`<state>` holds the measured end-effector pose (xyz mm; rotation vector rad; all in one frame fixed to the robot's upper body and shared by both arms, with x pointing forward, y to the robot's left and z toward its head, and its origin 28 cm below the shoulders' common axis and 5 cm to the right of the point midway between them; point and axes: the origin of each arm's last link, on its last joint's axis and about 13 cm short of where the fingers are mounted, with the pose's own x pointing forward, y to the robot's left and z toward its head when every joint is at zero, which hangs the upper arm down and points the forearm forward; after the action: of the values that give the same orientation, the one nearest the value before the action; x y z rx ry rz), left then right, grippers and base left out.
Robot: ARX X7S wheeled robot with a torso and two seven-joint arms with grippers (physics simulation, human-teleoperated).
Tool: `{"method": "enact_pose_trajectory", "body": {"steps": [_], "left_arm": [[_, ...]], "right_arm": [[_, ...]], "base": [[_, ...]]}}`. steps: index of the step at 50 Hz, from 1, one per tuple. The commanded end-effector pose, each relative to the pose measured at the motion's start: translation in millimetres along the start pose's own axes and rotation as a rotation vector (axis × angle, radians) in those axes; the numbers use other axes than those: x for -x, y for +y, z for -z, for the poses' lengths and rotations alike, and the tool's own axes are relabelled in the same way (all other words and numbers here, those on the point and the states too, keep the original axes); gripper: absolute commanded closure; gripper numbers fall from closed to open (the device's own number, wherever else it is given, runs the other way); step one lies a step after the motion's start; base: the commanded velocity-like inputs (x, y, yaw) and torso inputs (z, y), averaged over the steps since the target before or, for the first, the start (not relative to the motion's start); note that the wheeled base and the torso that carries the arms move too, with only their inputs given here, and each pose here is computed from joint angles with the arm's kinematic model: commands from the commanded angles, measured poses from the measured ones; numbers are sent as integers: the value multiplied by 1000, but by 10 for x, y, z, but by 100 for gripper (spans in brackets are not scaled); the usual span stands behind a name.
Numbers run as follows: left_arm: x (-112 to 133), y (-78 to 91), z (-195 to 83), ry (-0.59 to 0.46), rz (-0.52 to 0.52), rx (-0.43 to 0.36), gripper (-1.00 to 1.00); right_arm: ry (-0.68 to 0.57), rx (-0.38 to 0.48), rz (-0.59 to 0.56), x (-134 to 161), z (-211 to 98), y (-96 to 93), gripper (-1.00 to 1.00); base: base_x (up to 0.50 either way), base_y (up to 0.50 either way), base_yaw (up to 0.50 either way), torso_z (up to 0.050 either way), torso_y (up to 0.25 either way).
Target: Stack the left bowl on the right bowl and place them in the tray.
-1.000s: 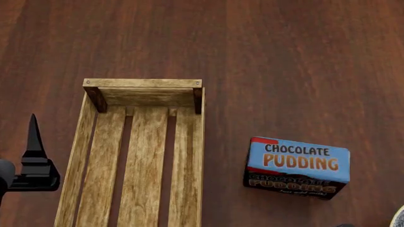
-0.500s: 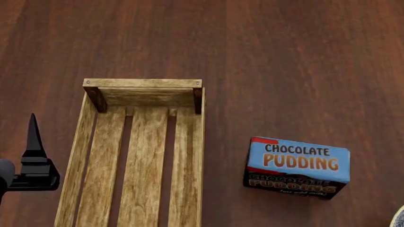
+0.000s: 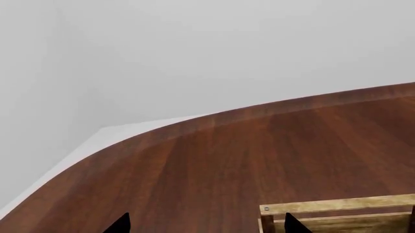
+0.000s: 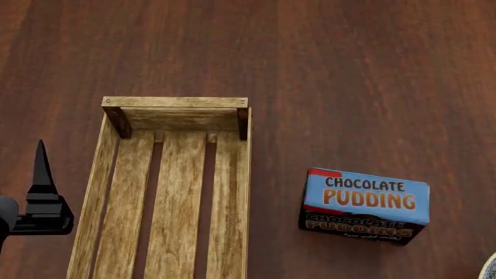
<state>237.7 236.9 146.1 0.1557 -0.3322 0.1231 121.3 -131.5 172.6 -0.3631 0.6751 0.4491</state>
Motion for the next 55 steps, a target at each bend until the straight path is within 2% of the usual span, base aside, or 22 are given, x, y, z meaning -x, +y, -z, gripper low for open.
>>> {"method": "enact_pose_trajectory", "body": {"steps": [1,55], "left_arm": [[0,3,-6,-1,0,1,-100],[6,1,2,-5,9,0,-100]], "right_arm": [[27,10,-23,-100,1,3,-100],[93,-18,-96,-446,213,55,-100]], "base": [[0,0,0,0,0],[0,0,0,0,0]]}}
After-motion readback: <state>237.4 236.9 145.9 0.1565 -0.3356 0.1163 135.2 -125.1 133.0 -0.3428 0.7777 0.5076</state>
